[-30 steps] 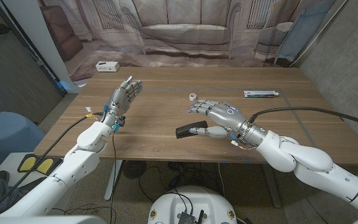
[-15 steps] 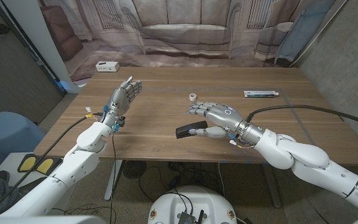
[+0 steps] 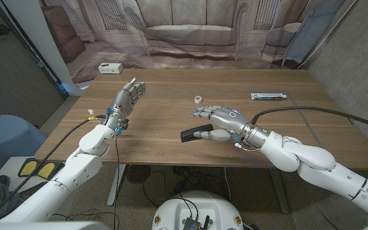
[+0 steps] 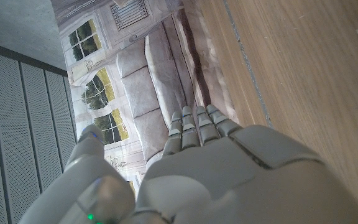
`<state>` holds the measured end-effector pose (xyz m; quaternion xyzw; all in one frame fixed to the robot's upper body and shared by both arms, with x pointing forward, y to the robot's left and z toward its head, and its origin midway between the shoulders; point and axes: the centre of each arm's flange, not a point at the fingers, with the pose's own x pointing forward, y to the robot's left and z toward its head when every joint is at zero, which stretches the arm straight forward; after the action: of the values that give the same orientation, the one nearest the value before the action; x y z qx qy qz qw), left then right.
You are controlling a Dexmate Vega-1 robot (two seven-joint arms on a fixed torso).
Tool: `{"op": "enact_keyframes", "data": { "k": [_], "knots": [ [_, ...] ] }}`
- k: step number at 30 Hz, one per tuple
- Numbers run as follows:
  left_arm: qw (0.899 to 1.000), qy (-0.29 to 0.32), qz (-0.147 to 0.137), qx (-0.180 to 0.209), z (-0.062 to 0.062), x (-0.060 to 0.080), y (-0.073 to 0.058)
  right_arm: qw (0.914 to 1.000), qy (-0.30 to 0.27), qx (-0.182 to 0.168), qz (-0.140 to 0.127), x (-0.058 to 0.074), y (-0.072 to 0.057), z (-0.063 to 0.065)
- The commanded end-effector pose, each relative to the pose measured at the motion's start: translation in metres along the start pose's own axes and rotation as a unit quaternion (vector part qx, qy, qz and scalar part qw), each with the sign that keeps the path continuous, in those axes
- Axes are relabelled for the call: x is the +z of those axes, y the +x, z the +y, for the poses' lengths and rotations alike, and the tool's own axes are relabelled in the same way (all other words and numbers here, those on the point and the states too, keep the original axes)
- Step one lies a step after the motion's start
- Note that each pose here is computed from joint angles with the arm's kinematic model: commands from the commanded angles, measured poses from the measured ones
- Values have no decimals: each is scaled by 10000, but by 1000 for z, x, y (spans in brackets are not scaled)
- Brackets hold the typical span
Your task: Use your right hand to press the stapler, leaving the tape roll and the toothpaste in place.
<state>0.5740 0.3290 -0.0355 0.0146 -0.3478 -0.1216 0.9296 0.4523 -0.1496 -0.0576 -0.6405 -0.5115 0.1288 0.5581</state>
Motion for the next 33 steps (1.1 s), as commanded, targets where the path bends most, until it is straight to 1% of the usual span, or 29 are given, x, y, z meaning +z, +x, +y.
{"op": "enact_keyframes", "data": {
  "k": [1, 7, 13, 19, 26, 30, 32, 33],
  "knots": [
    [10000, 9, -52, 24, 2, 1, 1, 9999, -19, 171, 3, -4, 5, 5],
    [10000, 13, -62, 43, 4, 1, 0, 9994, -52, 351, 24, -8, 10, 8],
    [10000, -4, -56, 57, 4, 0, 0, 9990, -44, 450, 29, -11, 11, 11],
    [10000, 13, -27, 55, 4, 0, -1, 9985, -44, 534, 75, -12, 9, 15],
    [10000, -10, -27, 34, 2, -2, -1, 9976, -87, 684, 84, -10, 7, 16],
    [10000, -10, -29, 36, 1, -2, -1, 9973, -32, 722, 101, -10, 6, 17],
    [10000, -9, -27, 37, 1, -2, -1, 9978, 17, 659, 106, -11, 5, 18],
    [10000, -12, -34, 40, 2, -2, -1, 9975, 6, 699, 110, -11, 5, 18]
  ]
}}
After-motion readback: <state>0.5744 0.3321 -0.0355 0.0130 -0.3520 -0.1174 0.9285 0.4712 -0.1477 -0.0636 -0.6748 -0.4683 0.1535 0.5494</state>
